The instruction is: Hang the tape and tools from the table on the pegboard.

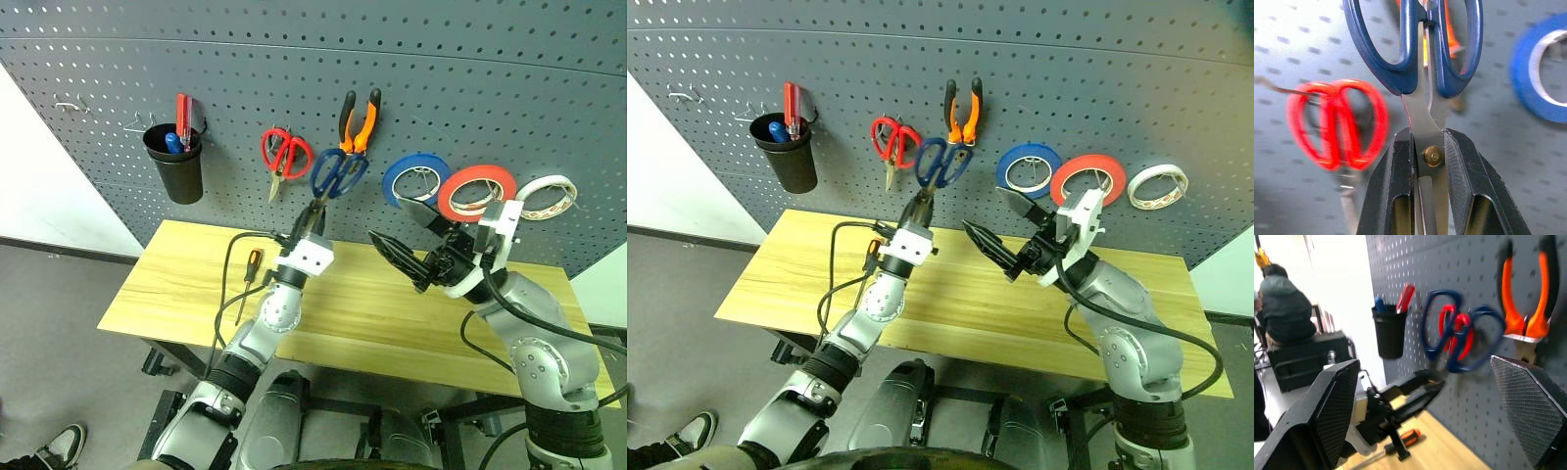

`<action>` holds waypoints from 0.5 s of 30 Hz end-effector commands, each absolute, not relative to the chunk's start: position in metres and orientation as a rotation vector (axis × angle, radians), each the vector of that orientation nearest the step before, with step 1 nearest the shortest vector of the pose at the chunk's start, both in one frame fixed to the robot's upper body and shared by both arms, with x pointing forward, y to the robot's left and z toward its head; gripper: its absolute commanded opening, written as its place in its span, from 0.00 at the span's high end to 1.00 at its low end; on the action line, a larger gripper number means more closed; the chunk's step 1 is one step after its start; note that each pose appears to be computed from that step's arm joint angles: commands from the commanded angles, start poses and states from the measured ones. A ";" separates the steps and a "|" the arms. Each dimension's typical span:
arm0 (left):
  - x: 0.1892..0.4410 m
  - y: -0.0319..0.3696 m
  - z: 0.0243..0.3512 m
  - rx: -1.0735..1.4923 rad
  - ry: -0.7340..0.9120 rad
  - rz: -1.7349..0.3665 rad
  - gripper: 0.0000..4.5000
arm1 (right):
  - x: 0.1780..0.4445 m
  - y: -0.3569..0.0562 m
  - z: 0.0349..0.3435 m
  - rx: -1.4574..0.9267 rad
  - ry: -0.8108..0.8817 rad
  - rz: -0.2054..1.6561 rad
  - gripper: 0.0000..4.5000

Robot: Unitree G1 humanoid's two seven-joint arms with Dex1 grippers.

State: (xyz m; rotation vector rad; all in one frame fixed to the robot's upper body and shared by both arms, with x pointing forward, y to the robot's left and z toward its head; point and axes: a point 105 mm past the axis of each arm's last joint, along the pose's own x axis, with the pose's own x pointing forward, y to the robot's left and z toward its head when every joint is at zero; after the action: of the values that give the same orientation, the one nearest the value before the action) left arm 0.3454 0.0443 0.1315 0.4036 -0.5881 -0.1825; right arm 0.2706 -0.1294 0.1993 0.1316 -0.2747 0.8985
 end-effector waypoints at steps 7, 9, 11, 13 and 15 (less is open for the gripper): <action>0.337 0.057 0.144 0.315 -0.614 -0.155 0.88 | 0.266 -0.135 0.221 0.117 -0.370 0.911 0.00; 0.339 0.063 0.143 0.297 -0.592 -0.144 0.88 | 0.267 -0.136 0.221 0.114 -0.367 0.907 0.00; 0.341 0.068 0.143 0.288 -0.576 -0.141 0.88 | 0.267 -0.137 0.220 0.112 -0.364 0.903 0.00; 0.344 0.072 0.142 0.281 -0.553 -0.140 0.88 | 0.268 -0.137 0.220 0.110 -0.362 0.900 0.00; 0.346 0.075 0.142 0.282 -0.549 -0.142 0.88 | 0.268 -0.138 0.219 0.106 -0.358 0.895 0.00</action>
State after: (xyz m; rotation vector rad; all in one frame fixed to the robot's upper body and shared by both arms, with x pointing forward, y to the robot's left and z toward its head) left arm 0.3460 0.0725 0.1255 0.3067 -0.4979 -0.1528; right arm 0.2700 -0.1337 0.2055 0.1346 -0.2965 0.9043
